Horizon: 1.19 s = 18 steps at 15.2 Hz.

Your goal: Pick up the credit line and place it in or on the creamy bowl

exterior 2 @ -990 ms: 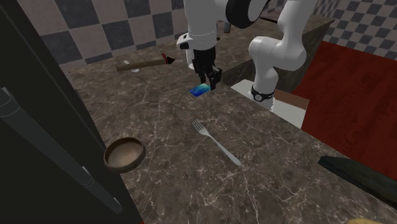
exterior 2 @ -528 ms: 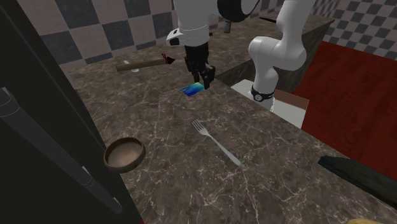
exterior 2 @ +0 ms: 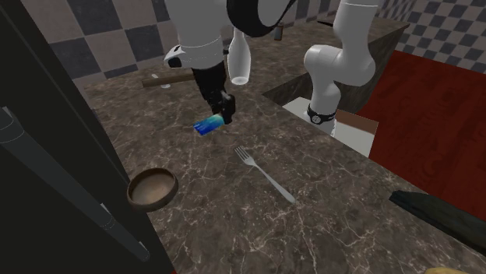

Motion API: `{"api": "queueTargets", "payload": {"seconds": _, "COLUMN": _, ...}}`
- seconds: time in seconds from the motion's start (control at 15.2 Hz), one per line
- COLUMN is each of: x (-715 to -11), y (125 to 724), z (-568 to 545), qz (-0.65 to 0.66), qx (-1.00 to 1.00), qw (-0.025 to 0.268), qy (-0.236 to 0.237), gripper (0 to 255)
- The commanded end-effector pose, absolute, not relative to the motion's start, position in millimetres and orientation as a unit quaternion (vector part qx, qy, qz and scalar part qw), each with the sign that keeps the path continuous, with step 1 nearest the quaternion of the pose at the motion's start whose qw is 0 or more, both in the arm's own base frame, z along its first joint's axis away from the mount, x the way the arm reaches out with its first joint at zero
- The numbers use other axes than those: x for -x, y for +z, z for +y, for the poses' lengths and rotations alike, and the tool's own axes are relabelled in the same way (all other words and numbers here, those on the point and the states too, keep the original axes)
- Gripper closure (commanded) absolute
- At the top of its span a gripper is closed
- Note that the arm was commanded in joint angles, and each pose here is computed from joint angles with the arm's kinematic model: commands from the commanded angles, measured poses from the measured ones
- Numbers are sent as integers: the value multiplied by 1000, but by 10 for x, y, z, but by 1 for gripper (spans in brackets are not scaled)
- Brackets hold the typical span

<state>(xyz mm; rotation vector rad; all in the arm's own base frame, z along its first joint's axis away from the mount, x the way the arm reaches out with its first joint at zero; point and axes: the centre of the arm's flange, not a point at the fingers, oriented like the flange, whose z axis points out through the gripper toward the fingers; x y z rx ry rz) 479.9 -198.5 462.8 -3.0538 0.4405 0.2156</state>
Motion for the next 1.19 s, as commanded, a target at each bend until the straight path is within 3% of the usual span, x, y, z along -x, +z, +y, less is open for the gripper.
{"api": "queueTargets", "payload": {"seconds": 0.0, "x": -5060, "y": 4632, "z": -2032, "qz": 142, "qx": 987, "qw": 24, "qy": 70, "gripper": 255}}
{"api": "queueTargets", "payload": {"seconds": 0.86, "x": -6751, "y": 4695, "z": -2316, "qz": 142, "qx": 987, "qw": 24, "qy": 70, "gripper": 255}}
{"api": "queueTargets", "payload": {"seconds": 1.12, "x": -6796, "y": 4538, "z": -2323, "qz": 142, "qx": 987, "qw": 24, "qy": 70, "gripper": 255}}
